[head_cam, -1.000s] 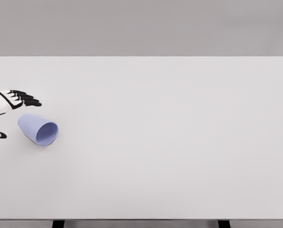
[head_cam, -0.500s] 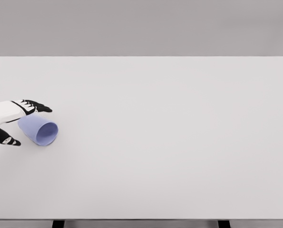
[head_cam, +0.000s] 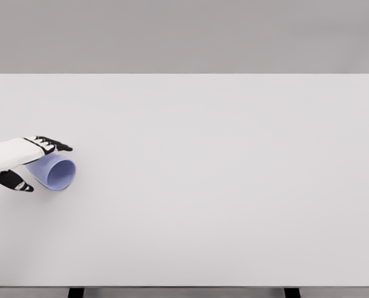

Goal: Flip the cup with left arm and place it on the table

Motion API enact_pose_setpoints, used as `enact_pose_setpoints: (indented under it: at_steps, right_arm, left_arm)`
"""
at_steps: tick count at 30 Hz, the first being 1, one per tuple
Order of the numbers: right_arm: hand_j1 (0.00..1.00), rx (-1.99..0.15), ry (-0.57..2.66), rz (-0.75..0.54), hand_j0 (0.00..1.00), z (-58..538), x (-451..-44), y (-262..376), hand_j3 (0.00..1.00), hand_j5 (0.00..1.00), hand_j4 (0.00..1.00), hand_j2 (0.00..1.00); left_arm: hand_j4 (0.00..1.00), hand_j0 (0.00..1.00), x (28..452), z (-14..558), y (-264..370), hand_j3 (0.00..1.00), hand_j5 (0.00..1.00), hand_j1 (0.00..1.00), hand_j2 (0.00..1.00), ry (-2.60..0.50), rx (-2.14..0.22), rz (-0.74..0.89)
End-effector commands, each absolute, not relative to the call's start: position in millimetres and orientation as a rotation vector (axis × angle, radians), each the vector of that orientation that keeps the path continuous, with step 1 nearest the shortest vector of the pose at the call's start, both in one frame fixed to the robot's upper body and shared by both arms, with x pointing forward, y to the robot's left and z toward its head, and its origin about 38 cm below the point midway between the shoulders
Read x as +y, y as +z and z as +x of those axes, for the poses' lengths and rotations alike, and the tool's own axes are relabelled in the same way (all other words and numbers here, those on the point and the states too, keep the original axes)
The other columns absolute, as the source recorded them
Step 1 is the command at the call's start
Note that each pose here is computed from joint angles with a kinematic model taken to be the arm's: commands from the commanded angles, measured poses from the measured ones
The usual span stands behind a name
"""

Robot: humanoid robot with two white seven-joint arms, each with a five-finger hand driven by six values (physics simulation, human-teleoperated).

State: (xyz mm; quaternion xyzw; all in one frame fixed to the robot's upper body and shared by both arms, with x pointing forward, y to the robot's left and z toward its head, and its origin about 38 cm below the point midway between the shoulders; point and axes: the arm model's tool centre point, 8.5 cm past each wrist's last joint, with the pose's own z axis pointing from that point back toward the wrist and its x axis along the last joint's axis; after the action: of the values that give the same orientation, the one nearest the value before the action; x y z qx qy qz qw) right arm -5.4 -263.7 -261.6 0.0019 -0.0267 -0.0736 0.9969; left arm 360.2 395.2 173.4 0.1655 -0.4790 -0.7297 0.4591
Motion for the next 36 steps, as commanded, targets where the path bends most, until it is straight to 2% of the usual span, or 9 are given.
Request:
enact_pose_setpoints:
  at_steps: [1, 11, 21, 29, 36]
  right_arm:
    - [1.00, -0.054, -0.147, 0.004, 1.00, -5.4, -263.7, -261.6, 1.00, 1.00, 1.00, 1.00]
    - [1.00, -0.054, -0.147, 0.004, 1.00, -5.4, -263.7, -261.6, 1.00, 1.00, 1.00, 1.00]
    - [1.00, -0.054, -0.147, 0.004, 1.00, -5.4, -263.7, -261.6, 1.00, 1.00, 1.00, 1.00]
    - [1.00, -0.054, -0.147, 0.004, 1.00, -5.4, -263.7, -261.6, 1.00, 1.00, 1.00, 1.00]
    - [1.00, -0.054, -0.147, 0.004, 1.00, -5.4, -263.7, -261.6, 1.00, 1.00, 1.00, 1.00]
  left_arm:
    - [1.00, 1.00, 391.4, 361.0, 167.4, 1.00, 1.00, 1.00, 1.00, -1.816, -1.163, 0.425]
    - [1.00, 1.00, 375.6, 366.4, 158.9, 1.00, 1.00, 1.00, 1.00, -1.844, -1.171, 0.433]
    - [1.00, 1.00, 379.1, 366.6, 153.4, 1.00, 1.00, 1.00, 1.00, -1.831, -1.150, 0.426]
    - [0.74, 0.74, 381.1, 366.5, 150.1, 0.74, 0.74, 0.74, 0.74, -1.823, -1.141, 0.417]
    - [0.44, 0.44, 380.8, 367.1, 155.4, 0.44, 0.44, 0.44, 0.44, -1.787, -1.182, 0.388]
